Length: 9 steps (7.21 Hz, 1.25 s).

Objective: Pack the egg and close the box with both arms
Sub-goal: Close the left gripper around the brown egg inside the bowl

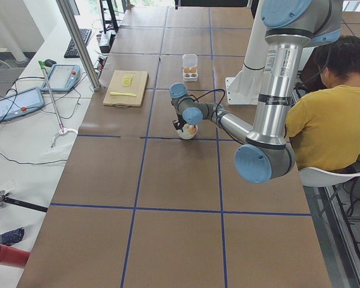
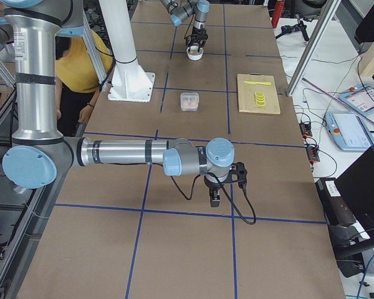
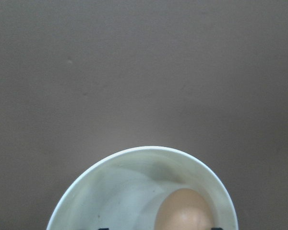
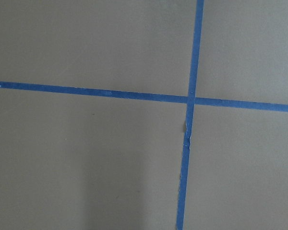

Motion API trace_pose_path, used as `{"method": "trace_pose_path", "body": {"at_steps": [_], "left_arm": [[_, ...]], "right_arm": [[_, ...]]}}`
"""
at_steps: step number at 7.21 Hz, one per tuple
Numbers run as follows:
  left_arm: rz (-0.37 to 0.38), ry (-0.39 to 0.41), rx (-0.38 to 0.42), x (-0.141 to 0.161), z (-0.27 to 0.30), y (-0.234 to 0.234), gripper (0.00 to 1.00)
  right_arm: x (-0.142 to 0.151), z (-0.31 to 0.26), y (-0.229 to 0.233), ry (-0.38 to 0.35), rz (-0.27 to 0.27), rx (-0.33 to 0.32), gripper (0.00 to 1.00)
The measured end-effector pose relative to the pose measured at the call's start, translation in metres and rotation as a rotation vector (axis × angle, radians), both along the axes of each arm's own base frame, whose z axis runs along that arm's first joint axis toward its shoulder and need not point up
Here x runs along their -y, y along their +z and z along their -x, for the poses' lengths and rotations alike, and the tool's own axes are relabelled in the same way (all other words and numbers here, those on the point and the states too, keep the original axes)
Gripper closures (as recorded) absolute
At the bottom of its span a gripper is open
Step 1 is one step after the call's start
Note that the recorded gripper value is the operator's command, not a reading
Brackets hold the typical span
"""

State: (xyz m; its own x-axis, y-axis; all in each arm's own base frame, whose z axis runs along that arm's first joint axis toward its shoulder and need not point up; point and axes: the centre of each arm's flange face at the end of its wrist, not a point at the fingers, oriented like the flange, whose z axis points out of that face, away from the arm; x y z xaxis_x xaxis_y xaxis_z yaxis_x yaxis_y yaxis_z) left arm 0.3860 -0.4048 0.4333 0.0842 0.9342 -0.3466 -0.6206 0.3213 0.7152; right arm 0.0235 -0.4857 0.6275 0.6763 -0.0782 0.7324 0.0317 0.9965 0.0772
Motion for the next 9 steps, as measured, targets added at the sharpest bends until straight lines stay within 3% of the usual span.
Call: {"method": "trace_pose_path", "body": {"at_steps": [4, 9], "left_arm": [[0.007, 0.006, 0.008, -0.0015, -0.004, 0.0048, 0.25], [0.012, 0.011, 0.014, -0.0027, -0.0071, 0.0084, 0.33]], "right_arm": [[0.0, 0.0003, 0.0, 0.0, 0.0, 0.0, 0.0], [0.0, 0.0, 0.0, 0.0, 0.0, 0.0, 0.0]]}}
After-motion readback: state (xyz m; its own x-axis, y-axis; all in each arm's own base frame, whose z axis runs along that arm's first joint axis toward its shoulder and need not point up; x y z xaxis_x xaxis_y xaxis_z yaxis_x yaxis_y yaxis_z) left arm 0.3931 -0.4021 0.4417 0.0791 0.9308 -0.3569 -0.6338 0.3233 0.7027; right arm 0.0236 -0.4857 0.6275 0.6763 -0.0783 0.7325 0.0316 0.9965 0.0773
